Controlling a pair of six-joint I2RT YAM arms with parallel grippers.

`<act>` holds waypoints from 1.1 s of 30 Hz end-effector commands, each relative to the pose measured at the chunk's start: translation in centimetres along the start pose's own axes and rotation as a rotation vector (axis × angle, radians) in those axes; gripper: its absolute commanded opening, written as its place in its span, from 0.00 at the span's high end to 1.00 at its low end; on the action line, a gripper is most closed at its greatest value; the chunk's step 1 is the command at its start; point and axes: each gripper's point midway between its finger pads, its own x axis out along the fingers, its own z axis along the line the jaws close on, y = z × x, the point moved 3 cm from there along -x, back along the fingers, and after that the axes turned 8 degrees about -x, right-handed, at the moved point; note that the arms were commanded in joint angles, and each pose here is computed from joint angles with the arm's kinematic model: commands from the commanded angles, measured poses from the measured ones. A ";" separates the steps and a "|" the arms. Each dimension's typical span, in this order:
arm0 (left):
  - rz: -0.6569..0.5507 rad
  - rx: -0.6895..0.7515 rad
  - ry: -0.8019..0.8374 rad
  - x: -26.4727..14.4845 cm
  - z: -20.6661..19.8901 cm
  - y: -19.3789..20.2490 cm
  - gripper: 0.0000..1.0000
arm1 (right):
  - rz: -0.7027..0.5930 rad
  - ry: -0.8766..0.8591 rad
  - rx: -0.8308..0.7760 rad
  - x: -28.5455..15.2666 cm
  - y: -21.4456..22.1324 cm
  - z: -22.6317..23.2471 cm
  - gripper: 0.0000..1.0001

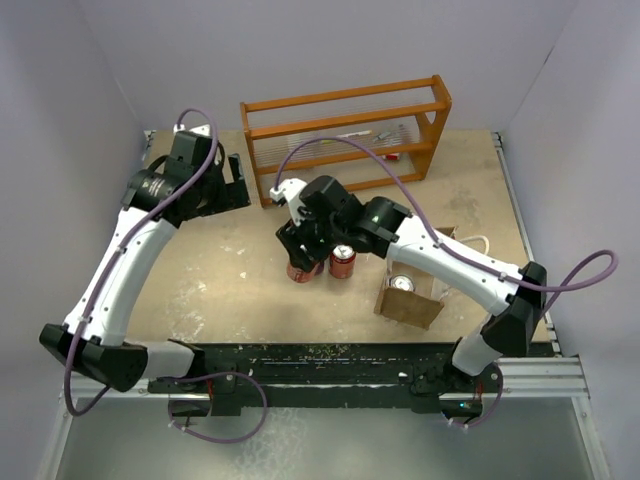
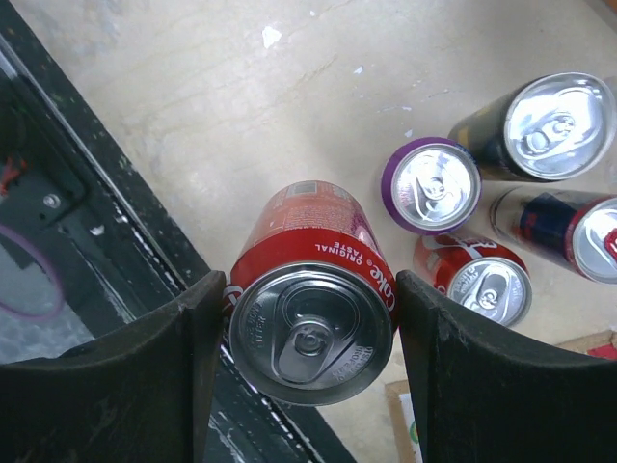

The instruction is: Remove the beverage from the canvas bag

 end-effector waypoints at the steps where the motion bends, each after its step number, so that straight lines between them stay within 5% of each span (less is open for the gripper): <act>1: -0.221 -0.057 -0.081 -4.3 2.4 -3.3 0.01 | -0.107 0.053 -0.134 0.3 -2.1 0.9 1.00; 9: -0.350 -0.100 -0.093 -6.9 3.5 -4.6 0.01 | -0.101 0.038 -0.204 2.7 -1.0 2.1 1.00; 33: -0.327 -0.072 -0.107 -6.6 3.7 -4.3 0.01 | -0.001 0.084 -0.205 7.4 4.3 1.9 1.00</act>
